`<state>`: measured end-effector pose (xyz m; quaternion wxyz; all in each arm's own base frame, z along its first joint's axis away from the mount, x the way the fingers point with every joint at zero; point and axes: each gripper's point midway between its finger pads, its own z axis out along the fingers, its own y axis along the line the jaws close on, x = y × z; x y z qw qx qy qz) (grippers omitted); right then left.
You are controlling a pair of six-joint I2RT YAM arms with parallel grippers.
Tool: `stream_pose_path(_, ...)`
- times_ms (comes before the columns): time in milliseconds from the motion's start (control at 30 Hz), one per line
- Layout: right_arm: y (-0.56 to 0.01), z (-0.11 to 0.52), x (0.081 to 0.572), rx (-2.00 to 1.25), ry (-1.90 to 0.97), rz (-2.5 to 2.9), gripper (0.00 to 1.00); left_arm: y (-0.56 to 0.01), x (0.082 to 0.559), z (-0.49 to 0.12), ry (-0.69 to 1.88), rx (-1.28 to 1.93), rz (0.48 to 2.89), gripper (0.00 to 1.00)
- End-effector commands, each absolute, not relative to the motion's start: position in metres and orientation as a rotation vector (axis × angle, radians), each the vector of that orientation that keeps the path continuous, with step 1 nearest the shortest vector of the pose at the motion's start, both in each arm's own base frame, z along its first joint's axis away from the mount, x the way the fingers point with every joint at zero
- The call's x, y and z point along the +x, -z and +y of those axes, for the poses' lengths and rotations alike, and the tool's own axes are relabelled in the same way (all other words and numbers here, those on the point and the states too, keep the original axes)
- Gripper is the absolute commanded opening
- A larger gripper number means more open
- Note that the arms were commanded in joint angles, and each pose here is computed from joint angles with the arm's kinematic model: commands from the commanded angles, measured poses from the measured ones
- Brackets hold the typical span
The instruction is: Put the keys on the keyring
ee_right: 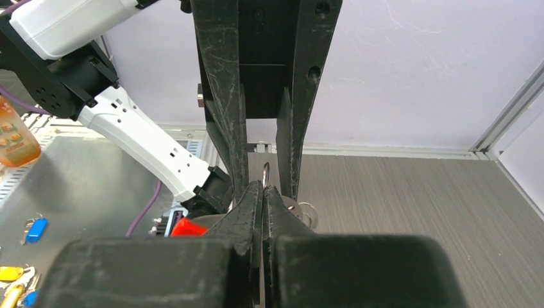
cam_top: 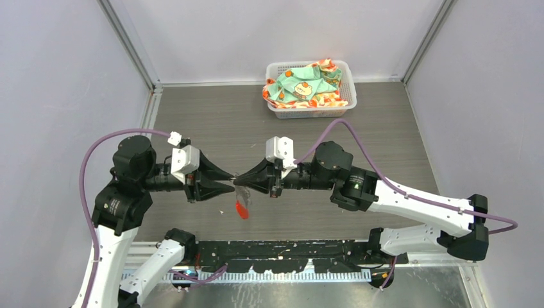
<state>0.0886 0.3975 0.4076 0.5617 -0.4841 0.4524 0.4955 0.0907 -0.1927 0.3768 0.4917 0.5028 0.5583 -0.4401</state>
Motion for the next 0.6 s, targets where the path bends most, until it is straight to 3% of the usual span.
stream_pose_path(0,-0.431,0.402,0.085,-1.103,-1.217,0.987,0.01,-0.390,0.083,-0.195,1.112,1.230,1.305,0.32)
stream_pose_path(100,-0.428,0.404,0.086,-1.107,-1.226,0.997,0.01,-0.391,0.083,-0.195,1.107,1.228,1.302,0.30)
stream_pose_path(267,-0.428,0.404,0.086,-1.105,-1.231,1.001,0.01,-0.390,0.083,-0.195,1.098,1.228,1.301,0.14)
stream_pose_path(567,-0.408,0.408,0.083,-1.175,-1.239,1.067,0.01,-0.391,0.086,-0.193,1.063,1.214,1.306,0.04)
